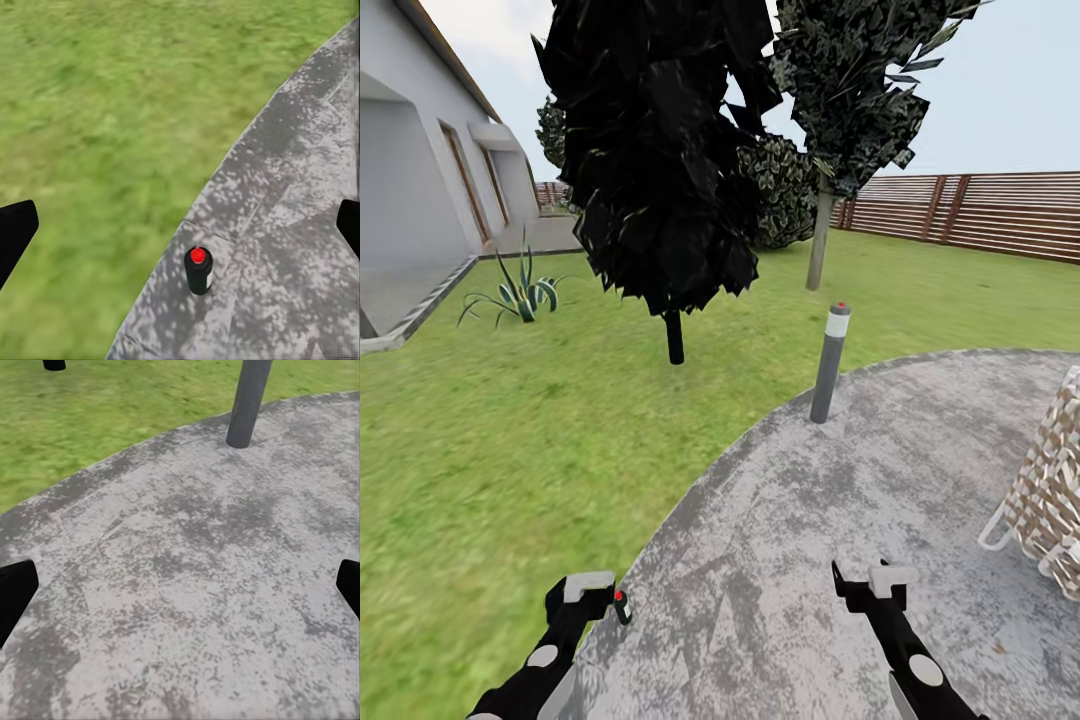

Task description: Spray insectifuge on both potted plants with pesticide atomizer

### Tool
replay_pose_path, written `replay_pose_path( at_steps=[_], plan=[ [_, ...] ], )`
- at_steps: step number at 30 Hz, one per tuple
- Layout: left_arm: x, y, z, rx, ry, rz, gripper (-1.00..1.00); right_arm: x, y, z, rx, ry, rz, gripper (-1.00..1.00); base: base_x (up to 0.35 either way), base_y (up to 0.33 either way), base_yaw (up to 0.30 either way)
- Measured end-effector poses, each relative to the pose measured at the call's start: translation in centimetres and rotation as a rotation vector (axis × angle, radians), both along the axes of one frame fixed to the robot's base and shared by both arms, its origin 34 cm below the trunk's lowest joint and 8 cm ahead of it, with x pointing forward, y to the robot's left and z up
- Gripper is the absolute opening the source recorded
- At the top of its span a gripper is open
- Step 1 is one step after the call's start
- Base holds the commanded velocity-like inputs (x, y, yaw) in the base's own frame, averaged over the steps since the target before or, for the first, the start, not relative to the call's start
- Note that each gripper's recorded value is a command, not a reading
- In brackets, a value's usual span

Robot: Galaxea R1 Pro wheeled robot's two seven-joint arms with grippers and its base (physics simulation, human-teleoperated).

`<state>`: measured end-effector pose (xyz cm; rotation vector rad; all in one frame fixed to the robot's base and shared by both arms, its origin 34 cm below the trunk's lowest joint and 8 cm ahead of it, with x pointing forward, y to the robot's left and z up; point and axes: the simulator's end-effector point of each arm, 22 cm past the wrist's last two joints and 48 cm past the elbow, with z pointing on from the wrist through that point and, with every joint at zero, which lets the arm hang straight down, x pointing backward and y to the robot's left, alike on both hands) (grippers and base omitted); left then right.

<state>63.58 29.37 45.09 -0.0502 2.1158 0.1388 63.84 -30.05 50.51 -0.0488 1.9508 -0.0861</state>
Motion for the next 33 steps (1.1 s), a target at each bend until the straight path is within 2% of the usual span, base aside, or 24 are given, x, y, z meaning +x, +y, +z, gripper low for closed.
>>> replay_pose_path(
  at_steps=[7,33],
  plan=[
    [-0.2,-0.6,-1.5,0.011,0.001,-0.029,1.00,-0.2,-0.1,-1.3,0.001,-0.004,-0.002,1.00,0.000,0.000,0.000],
    [-1.4,-0.1,-7.1,0.015,-0.001,-0.025,1.00,-1.4,-0.1,-7.0,0.003,-0.004,-0.004,1.00,0.000,0.000,0.000]
  ],
)
